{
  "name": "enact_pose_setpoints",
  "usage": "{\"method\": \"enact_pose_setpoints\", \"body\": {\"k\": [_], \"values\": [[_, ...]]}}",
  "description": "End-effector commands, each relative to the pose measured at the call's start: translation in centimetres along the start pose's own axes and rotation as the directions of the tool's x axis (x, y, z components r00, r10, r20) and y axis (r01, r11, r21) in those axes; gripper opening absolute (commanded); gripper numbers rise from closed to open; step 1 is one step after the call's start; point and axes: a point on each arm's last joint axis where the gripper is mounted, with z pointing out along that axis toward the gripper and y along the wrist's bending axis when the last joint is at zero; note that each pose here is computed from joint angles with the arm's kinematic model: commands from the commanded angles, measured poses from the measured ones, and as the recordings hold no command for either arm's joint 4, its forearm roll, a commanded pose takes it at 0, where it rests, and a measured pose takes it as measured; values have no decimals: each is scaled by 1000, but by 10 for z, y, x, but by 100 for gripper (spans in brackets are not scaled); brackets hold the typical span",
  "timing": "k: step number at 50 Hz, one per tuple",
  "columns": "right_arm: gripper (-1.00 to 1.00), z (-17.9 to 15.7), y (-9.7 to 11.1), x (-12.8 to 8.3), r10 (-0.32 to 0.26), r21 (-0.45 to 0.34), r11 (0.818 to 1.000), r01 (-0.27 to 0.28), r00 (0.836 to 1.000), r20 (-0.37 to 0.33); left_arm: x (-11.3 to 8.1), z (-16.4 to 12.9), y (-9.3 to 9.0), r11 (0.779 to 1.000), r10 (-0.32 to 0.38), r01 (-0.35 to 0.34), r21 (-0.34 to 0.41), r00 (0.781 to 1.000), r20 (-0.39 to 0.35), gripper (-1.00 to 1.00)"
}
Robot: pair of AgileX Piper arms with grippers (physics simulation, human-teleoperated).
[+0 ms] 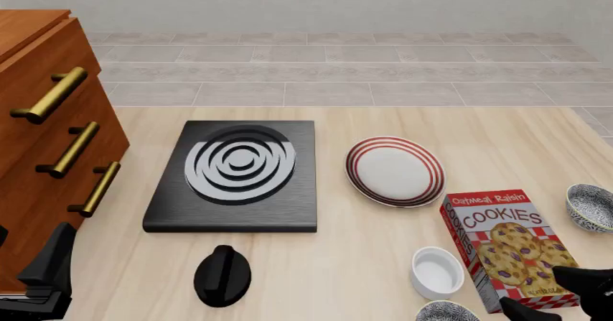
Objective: Pick the akita bowl next to the ramekin and place it on the plate.
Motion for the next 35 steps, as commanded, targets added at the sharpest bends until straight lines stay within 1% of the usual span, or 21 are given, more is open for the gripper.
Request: {"method": "enact_pose_setpoints", "body": {"k": [1, 3, 5, 6, 15, 22, 23, 24, 27, 35], "values": [[100, 7, 1, 0, 11, -19, 1000, -11, 1000, -17, 0, 0, 0, 1000, 0, 0, 0, 1000, 0, 100], [100, 8, 1, -2, 9, -22, 1000, -9, 1000, -18, 0, 0, 0, 1000, 0, 0, 0, 1000, 0, 100], [100, 10, 2, -4, 19, -33, 999, -20, 1000, -23, 0, 0, 0, 1000, 0, 0, 0, 1000, 0, 100], [100, 12, 2, -4, 10, -36, 999, -11, 1000, -27, 0, 0, 0, 1000, 0, 0, 0, 1000, 0, 100], [100, 25, 4, -3, -10, -52, 999, 7, 999, -44, 0, 0, 0, 1000, 0, 0, 0, 1000, 0, 100], [100, 27, 4, -3, -9, -54, 999, 6, 999, -54, 0, 0, 0, 1000, 0, 0, 0, 1000, 0, 100], [100, 31, 6, -12, -20, -83, 996, 16, 999, -41, 0, 0, 0, 1000, 0, 0, 0, 1000, 0, 100], [100, 30, 5, -10, -8, -70, 998, 5, 999, -49, 0, 0, 0, 1000, 0, 0, 0, 1000, 0, 100], [100, 27, 6, -3, -6, -75, 997, 2, 999, -54, 0, 0, 0, 1000, 0, 0, 0, 1000, 0, 100], [100, 40, 7, 5, -17, -73, 997, 11, 996, -87, 0, 0, 0, 1000, 0, 0, 0, 1000, 0, 100]]}}
